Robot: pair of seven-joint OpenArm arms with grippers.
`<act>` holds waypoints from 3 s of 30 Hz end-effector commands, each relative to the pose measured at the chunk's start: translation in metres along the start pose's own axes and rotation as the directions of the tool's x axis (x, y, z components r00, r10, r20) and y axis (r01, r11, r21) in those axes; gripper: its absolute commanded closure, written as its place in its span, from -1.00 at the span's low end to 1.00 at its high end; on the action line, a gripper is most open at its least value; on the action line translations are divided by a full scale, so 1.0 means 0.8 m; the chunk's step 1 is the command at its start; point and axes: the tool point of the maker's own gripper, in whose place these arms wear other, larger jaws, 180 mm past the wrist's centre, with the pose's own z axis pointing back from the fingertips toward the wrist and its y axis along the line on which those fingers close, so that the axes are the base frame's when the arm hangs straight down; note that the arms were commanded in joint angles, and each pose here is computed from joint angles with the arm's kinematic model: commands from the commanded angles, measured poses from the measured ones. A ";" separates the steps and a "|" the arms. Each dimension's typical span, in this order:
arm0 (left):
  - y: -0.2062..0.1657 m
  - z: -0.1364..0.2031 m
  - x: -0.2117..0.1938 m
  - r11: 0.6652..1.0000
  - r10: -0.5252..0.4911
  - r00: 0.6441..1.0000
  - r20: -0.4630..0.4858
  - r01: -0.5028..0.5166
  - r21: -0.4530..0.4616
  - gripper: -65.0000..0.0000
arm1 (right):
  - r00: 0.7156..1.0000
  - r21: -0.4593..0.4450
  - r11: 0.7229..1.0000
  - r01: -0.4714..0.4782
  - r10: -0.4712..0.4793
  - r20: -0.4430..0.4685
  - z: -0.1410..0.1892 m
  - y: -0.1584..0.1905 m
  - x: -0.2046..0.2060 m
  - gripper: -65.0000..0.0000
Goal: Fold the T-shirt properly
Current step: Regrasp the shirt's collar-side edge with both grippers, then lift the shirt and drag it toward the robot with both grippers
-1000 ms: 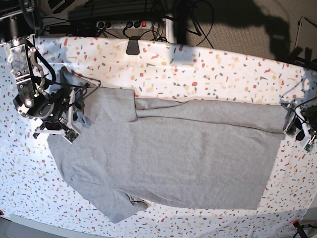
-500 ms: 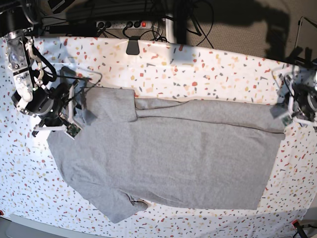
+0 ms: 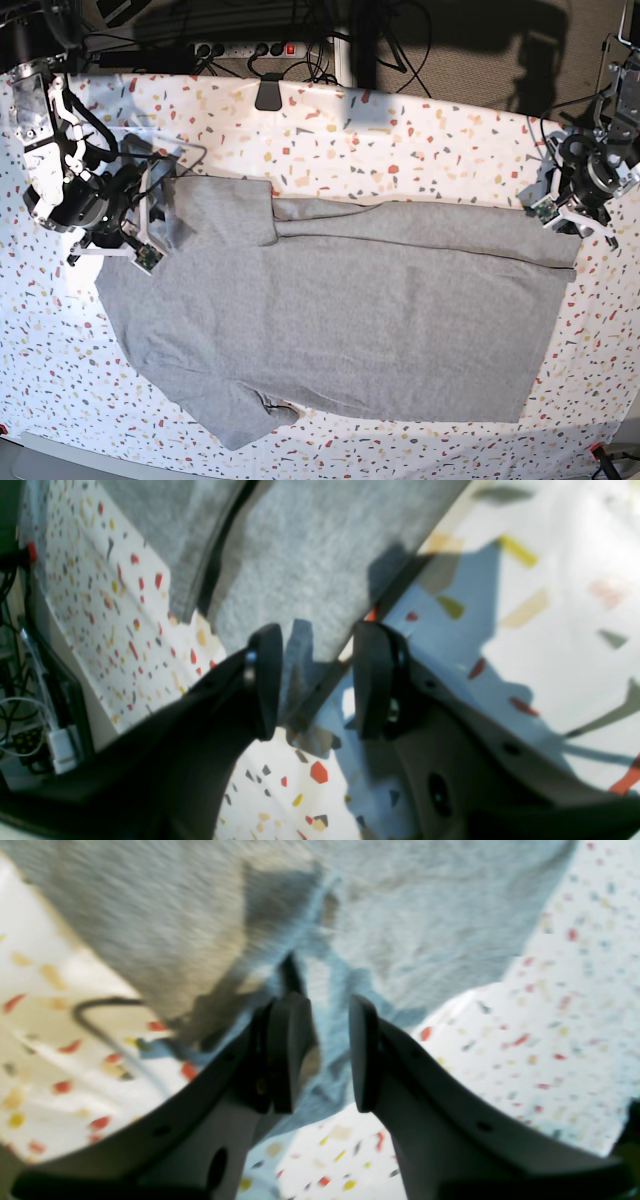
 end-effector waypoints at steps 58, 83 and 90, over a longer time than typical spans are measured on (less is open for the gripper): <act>-0.019 -0.022 -0.006 0.993 0.114 0.993 0.001 -0.114 -0.040 1.00 | 0.989 0.154 0.987 -0.038 0.059 -0.137 -0.001 0.059 -0.092 0.44; -0.003 0.001 -0.026 0.977 0.206 0.975 -0.085 -0.211 -0.045 1.00 | 0.980 0.065 0.990 -0.123 0.132 -0.148 -0.001 0.027 -0.101 1.00; -0.005 0.049 -0.026 0.964 0.232 0.972 -0.040 -0.235 -0.120 1.00 | 0.970 0.160 0.977 -0.141 0.169 -0.175 0.032 0.043 -0.117 1.00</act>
